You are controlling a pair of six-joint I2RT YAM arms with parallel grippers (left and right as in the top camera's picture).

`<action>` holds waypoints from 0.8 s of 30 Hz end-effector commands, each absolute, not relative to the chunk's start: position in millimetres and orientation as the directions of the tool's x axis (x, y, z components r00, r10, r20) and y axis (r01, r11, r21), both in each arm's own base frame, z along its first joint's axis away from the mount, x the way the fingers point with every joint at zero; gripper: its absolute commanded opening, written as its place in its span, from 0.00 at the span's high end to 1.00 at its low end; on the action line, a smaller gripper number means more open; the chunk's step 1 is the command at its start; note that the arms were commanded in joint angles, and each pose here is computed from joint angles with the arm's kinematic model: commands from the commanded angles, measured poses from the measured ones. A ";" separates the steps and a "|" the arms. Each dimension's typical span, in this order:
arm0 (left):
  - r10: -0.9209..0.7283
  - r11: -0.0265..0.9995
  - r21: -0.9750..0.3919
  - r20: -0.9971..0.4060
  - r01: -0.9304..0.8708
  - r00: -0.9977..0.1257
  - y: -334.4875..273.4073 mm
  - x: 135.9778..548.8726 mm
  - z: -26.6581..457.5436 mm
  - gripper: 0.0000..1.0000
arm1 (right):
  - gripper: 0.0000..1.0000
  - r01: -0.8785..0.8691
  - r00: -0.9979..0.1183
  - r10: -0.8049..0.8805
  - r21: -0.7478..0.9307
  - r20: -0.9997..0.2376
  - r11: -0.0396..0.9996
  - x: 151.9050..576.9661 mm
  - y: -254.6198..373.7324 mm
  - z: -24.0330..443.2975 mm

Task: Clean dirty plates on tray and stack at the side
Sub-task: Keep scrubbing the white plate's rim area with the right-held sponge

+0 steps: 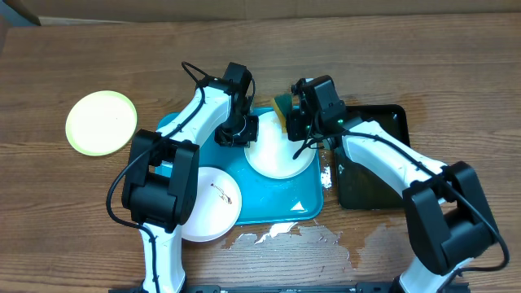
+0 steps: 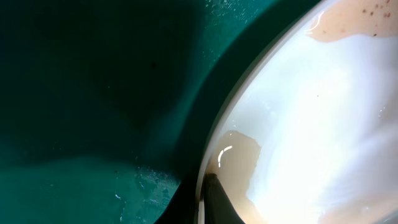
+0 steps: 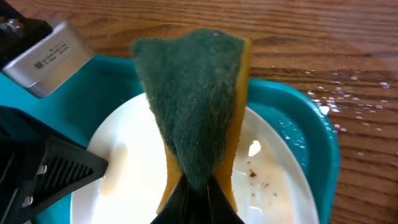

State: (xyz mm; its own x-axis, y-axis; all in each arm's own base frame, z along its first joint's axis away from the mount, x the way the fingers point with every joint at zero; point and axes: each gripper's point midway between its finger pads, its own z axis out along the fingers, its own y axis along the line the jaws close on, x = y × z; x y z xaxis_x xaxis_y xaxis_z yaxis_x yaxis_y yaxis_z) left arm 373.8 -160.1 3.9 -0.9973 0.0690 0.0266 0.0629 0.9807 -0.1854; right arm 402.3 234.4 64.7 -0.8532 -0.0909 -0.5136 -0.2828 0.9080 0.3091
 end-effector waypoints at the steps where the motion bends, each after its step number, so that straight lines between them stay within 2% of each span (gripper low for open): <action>1: 0.101 0.990 -0.107 0.108 0.090 -0.989 -149.4 354.3 -27.1 0.96 | 0.96 -0.313 -0.869 -0.111 0.361 -0.482 0.878 400.6 247.9 45.6; 10: 0.101 0.990 -0.105 0.108 0.090 -0.989 -149.0 354.3 -27.2 0.96 | 0.96 -0.265 -0.905 -0.132 0.295 -0.405 0.918 396.7 234.2 -4.0; 20: 0.101 0.991 -0.099 0.110 0.090 -0.989 -147.9 353.8 -27.2 0.96 | 0.96 -0.168 -0.881 -0.104 0.100 -0.462 0.981 411.8 191.9 12.7; 24: 0.101 0.991 -0.099 0.110 0.091 -0.989 -147.9 353.8 -27.2 0.96 | 0.96 -0.153 -0.886 -0.113 0.055 -0.449 0.987 409.2 182.6 10.0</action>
State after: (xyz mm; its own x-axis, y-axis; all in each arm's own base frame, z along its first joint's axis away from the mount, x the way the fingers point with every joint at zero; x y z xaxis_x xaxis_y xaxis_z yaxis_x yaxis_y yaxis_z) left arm 373.6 -159.9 4.1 -0.9972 0.0689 0.0279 0.0626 0.9809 -0.1843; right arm 403.5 212.9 12.2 -0.8904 -0.1166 -0.4400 -0.2130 0.9610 0.1764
